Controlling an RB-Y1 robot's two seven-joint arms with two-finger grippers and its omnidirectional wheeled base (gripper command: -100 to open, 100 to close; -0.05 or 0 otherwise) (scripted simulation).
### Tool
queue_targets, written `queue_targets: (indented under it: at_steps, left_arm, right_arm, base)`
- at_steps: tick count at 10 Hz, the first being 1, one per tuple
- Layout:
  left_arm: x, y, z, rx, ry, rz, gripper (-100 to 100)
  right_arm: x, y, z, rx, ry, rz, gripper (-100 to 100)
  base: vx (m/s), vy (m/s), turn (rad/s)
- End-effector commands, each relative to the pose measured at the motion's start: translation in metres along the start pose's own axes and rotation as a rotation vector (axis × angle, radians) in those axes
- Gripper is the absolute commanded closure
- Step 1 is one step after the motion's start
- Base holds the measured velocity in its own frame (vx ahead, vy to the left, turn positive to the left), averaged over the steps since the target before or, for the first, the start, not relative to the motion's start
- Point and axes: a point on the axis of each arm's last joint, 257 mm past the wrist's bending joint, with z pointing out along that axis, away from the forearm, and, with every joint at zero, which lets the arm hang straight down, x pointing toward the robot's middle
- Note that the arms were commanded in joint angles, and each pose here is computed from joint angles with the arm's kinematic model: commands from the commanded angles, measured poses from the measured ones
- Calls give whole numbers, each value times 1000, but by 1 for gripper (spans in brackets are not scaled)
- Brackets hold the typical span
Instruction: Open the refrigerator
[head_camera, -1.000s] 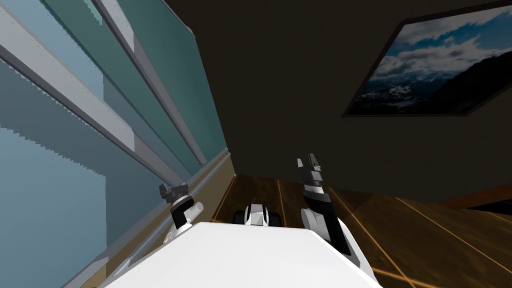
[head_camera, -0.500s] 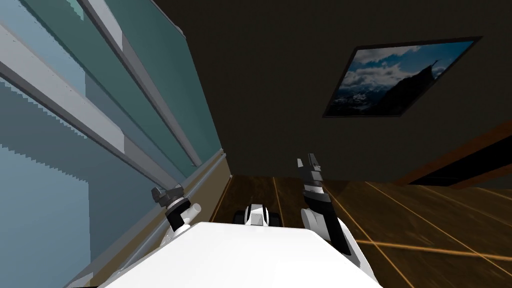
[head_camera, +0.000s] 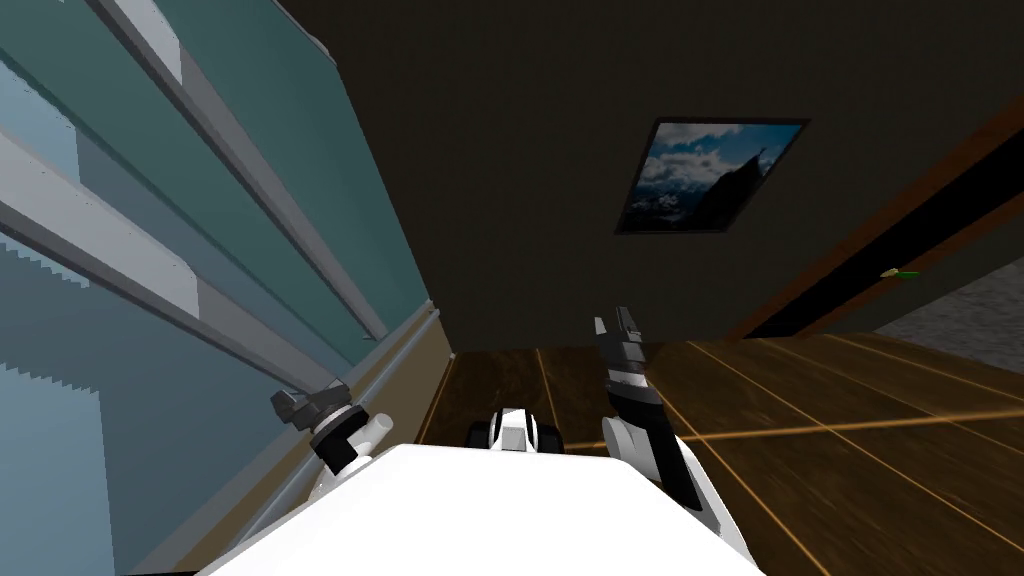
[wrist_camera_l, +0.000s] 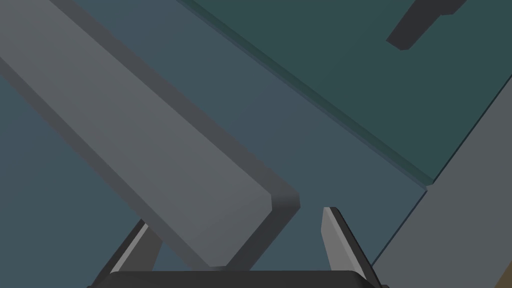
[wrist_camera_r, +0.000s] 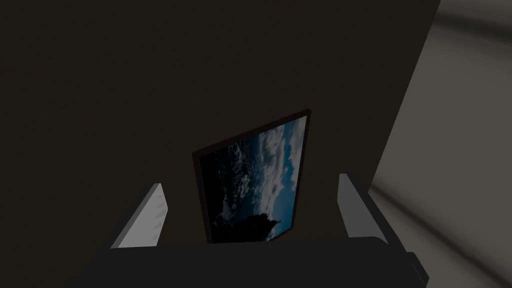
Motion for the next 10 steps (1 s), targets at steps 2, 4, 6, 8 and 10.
queue_targets:
  at_steps: [2, 4, 6, 8, 10]
  left_arm:
    - [-24, -25, 10, 60, -57, 38, -100]
    - [-47, -40, 10, 90, -102, 58, -100]
    - [-66, -45, 3, 96, -151, 86, -100]
    - [-87, -60, 0, 123, -194, 105, -100]
    - [-68, -55, 8, 117, -145, 78, 100]
  right_arm:
    - [0, 0, 0, 0, 0, 0, 0]
    - [0, 0, 0, 0, 0, 0, 0]
    - [0, 0, 0, 0, 0, 0, 0]
    - [0, 0, 0, 0, 0, 0, 0]
    - [0, 0, 0, 0, 0, 0, 0]
  base:
    - [-106, -2, -377]
    - [-36, -1, -144]
    - [-90, -8, -326]
    - [-45, 3, -202]
    - [67, -5, 177]
